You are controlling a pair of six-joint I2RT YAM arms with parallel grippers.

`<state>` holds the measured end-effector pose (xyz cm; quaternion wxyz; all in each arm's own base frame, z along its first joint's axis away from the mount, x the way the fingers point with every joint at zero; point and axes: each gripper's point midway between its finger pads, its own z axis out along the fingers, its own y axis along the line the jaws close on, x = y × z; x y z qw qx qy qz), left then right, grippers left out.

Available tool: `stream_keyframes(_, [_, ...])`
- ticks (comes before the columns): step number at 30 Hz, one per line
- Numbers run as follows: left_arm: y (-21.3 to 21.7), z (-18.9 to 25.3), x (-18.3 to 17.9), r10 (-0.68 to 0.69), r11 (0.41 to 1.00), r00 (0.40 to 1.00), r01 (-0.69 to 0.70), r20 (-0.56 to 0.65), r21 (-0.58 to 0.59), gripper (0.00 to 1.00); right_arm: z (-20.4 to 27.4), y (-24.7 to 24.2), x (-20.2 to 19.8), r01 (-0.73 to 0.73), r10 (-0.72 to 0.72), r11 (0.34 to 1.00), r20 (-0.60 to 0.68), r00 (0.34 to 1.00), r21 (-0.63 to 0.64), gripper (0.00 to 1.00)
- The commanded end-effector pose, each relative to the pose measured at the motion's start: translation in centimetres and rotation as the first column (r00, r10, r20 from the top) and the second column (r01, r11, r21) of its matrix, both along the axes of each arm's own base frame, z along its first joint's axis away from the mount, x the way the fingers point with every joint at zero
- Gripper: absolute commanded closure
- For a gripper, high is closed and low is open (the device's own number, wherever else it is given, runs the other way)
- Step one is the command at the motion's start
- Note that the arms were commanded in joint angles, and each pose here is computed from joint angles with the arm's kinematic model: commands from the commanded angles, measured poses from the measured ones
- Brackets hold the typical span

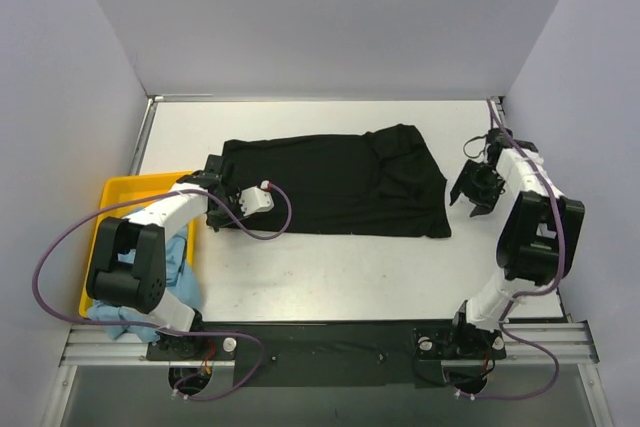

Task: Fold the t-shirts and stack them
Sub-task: Fold the flattened tshirt in 1/3 of the way

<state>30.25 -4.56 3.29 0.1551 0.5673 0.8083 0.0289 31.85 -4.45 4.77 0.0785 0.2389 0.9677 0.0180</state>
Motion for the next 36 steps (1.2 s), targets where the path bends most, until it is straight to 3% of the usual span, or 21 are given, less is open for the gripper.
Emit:
stream_keyframes(1, [-1.0, 1.8, 0.4, 0.007, 0.999, 0.999, -0.006, 0.032, -0.046, 1.0, 3.8, 1.2, -3.1, 0.11, -0.113, 0.993, 0.086, 0.99, 0.036, 0.48])
stream_keyframes(6, [-1.0, 1.9, 0.5, 0.015, 0.999, 0.999, -0.014, 0.035, -0.047, 1.0, 2.8, 3.5, -6.0, 0.146, -0.163, 0.982, 0.143, 0.976, 0.12, 0.47])
stream_keyframes(10, [-1.1, 1.9, 0.6, 0.02, 0.999, 0.999, -0.018, 0.037, -0.05, 1.0, -0.1, 4.8, -7.1, 0.147, -0.157, 0.979, 0.065, 0.985, 0.139, 0.45])
stream_keyframes(17, [-0.9, 2.3, 0.4, 0.026, 0.999, 0.999, -0.024, 0.044, -0.046, 1.0, -3.6, 5.6, -4.9, 0.161, -0.172, 0.964, 0.034, 0.985, 0.213, 0.47])
stream_keyframes(19, [-0.9, 2.4, 0.2, 0.022, 0.999, 0.999, -0.02, 0.04, -0.043, 1.0, -4.2, 5.1, -4.6, 0.189, -0.196, 0.961, 0.013, 0.98, 0.203, 0.53])
stream_keyframes(23, [-0.4, 2.6, -0.4, 0.015, 0.999, 0.999, -0.014, 0.034, -0.03, 1.0, -4.9, 3.8, -5.4, 0.267, -0.268, 0.943, -0.021, 0.963, 0.199, 0.96])
stream_keyframes(24, [-0.3, 2.7, -0.5, 0.015, 0.999, 0.999, -0.014, 0.031, -0.03, 1.0, -4.9, 3.3, -5.6, 0.288, -0.29, 0.936, -0.022, 0.957, 0.203, 1.0])
stream_keyframes(36, [-0.4, 4.2, -8.6, -0.086, 0.995, 0.978, 0.075, -0.189, -0.064, 1.0, -2.0, 3.3, -12.5, 0.438, -0.428, 0.861, -0.098, 0.899, 0.259, 1.0])
